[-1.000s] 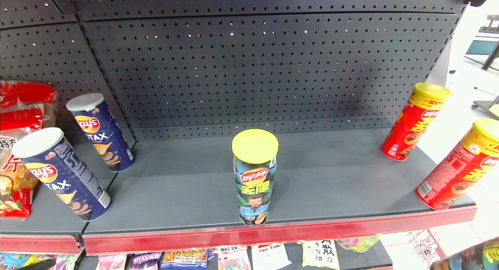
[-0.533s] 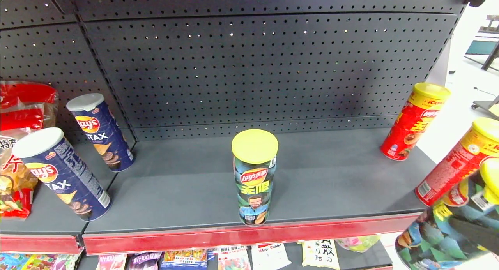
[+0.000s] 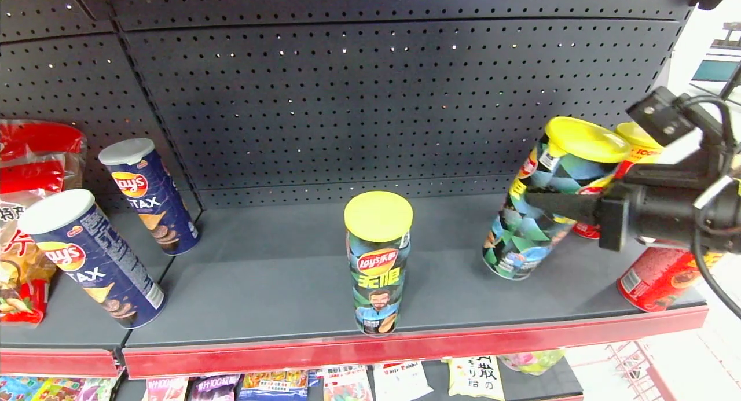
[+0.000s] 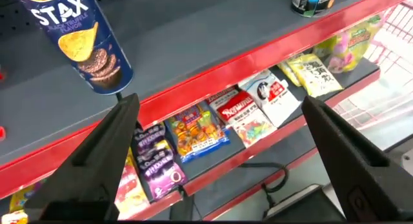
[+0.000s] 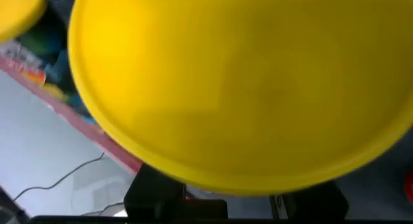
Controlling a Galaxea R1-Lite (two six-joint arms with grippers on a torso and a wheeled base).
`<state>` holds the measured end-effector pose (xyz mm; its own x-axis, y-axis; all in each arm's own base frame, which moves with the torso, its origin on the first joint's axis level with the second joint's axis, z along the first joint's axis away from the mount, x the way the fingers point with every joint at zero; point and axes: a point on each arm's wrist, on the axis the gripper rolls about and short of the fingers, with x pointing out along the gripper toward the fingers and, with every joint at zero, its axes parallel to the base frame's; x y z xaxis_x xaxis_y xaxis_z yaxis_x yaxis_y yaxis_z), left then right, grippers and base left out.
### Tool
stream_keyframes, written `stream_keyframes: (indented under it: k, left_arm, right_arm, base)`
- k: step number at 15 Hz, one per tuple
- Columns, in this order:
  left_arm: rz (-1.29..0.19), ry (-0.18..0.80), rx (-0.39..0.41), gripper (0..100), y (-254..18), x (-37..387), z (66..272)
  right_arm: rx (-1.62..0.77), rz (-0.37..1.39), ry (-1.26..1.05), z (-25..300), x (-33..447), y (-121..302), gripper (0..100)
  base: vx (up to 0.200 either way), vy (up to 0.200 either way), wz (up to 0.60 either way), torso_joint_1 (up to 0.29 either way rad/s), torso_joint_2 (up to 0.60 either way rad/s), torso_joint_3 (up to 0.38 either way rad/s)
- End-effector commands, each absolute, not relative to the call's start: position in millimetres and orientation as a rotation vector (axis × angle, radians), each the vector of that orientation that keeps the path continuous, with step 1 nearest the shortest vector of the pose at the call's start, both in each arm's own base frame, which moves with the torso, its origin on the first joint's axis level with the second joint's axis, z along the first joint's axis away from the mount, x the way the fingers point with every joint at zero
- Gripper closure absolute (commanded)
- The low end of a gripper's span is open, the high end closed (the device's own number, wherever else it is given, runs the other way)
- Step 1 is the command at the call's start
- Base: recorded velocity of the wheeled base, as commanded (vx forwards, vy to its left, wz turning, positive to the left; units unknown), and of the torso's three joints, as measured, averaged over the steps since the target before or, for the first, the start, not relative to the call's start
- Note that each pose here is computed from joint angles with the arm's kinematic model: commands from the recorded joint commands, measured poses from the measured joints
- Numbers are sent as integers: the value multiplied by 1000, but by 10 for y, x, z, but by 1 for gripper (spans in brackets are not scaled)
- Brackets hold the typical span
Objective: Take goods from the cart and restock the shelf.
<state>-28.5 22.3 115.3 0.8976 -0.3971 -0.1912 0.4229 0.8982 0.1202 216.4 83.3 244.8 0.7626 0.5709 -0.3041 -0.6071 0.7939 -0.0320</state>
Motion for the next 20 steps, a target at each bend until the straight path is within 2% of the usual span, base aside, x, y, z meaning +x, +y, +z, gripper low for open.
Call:
stream_keyframes:
  k: [1,10,20]
  left_arm:
    - [-416,171,168,0,219,-285,1114]
    - [-393,171,166,0,215,-295,1072]
    - [-373,173,167,0,217,-299,1029]
  right_arm:
    - [-139,682,343,2314,2672,1101,100]
    - [-192,785,311,2232,3240,1723,100]
    - [-211,882,300,2163,3301,2223,100]
  base:
    - [0,0,0,0,0,0]
    - [0,0,0,0,0,0]
    - [0,0,0,0,0,0]
